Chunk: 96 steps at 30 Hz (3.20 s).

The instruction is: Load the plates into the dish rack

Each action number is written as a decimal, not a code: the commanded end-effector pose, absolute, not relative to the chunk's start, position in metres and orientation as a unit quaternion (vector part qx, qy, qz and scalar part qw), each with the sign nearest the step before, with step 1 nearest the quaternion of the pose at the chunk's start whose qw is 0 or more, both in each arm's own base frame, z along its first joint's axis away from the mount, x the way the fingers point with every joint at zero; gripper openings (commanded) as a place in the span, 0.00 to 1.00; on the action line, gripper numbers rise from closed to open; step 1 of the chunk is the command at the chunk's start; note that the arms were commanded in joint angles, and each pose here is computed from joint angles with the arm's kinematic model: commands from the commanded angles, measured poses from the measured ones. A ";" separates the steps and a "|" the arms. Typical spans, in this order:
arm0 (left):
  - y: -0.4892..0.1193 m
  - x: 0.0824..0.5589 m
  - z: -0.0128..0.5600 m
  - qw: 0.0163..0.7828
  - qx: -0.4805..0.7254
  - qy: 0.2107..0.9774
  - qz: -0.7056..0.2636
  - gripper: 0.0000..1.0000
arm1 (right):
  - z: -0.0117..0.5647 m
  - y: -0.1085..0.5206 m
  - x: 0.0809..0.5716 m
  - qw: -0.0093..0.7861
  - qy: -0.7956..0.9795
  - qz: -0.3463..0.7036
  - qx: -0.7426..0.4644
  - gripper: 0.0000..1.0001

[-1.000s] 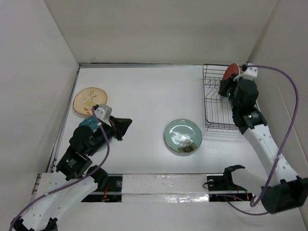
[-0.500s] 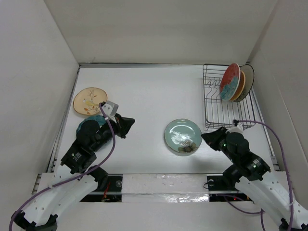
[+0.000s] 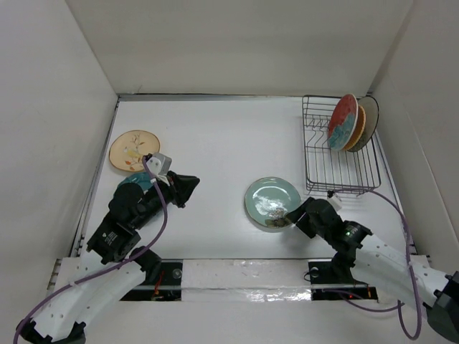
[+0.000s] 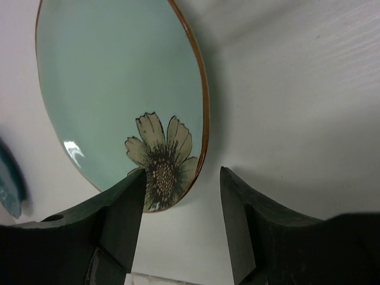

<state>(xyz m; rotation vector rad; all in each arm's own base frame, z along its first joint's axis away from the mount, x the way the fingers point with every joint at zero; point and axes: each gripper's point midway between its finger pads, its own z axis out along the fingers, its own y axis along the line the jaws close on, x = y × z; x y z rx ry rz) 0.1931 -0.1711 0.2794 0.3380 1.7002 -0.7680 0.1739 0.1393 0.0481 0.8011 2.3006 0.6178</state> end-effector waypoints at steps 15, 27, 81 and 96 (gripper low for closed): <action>-0.167 0.187 0.305 0.614 0.143 0.697 -0.342 0.10 | 0.008 0.155 0.199 0.302 0.830 0.249 0.398 0.15; -0.168 0.188 0.306 0.614 0.145 0.695 -0.344 0.10 | 0.137 0.209 0.216 0.411 0.823 0.316 0.233 0.00; -0.170 0.196 0.297 0.606 0.143 0.710 -0.331 0.11 | 0.361 -0.061 0.468 0.542 0.759 -0.336 0.127 0.00; -0.169 0.199 0.294 0.603 0.139 0.715 -0.325 0.11 | 0.266 -0.050 0.485 0.494 0.807 -0.304 0.110 0.00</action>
